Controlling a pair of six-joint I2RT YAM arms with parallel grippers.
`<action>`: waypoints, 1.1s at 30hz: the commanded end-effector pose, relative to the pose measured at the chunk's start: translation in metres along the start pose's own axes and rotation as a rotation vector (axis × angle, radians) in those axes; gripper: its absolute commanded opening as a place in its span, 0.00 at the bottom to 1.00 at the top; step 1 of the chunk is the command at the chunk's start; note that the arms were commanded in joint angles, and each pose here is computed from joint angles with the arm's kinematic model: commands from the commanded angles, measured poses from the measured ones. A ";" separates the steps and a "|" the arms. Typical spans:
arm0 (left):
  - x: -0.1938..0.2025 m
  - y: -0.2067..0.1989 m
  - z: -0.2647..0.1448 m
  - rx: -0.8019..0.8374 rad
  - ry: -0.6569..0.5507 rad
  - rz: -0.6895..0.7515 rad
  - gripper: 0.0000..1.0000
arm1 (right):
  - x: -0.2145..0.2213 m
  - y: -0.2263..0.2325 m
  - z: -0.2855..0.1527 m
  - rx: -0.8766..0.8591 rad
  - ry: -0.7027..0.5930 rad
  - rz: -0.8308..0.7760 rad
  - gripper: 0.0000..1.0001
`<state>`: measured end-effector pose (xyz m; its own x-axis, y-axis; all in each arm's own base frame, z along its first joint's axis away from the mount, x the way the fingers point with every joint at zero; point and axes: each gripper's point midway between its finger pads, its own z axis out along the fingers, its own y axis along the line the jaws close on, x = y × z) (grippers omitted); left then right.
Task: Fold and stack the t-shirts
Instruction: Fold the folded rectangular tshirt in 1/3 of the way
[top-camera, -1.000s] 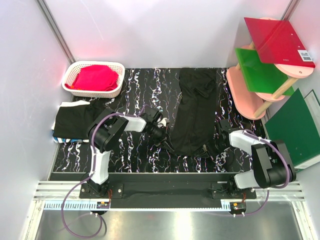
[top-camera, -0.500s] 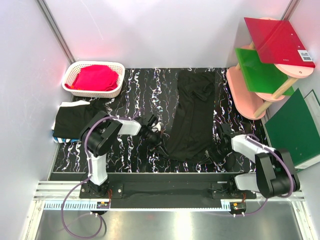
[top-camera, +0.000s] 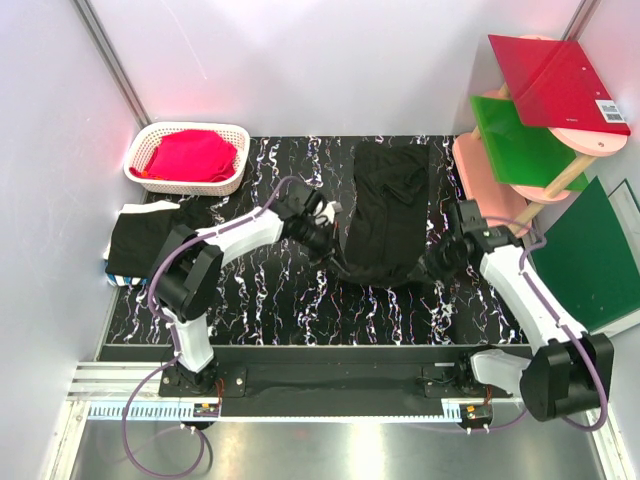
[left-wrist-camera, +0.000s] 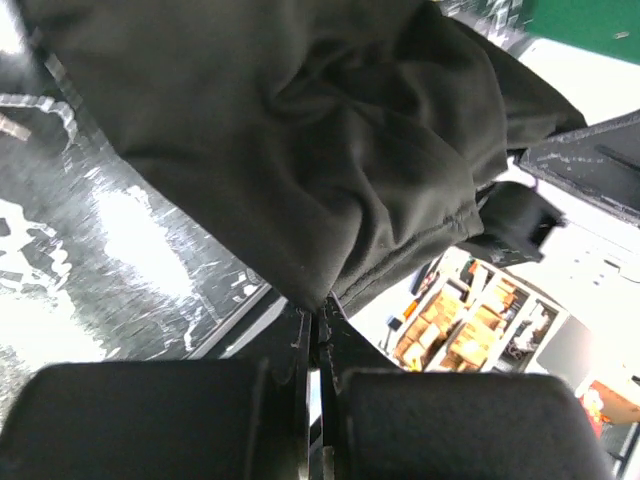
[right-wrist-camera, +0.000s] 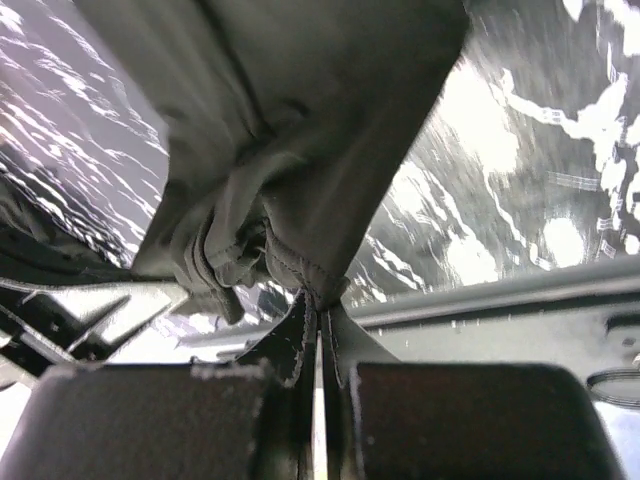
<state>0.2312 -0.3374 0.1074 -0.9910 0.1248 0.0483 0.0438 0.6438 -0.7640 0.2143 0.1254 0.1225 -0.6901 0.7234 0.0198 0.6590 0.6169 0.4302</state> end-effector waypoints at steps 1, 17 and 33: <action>-0.019 -0.031 -0.020 0.027 -0.055 0.046 0.00 | -0.031 0.014 -0.014 0.046 -0.118 -0.137 0.00; -0.157 -0.077 -0.034 0.109 -0.259 0.088 0.00 | -0.122 0.059 0.010 0.149 -0.372 -0.271 0.00; -0.215 -0.053 -0.014 0.217 -0.249 -0.036 0.35 | -0.197 0.112 0.044 0.243 -0.516 -0.366 0.14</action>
<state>0.4331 -0.3865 0.1366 -0.9928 -0.0966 -0.0704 0.0089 0.5281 -0.8492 0.4030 0.0740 0.1154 -0.7180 0.5261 -0.4557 0.5227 0.8399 0.1461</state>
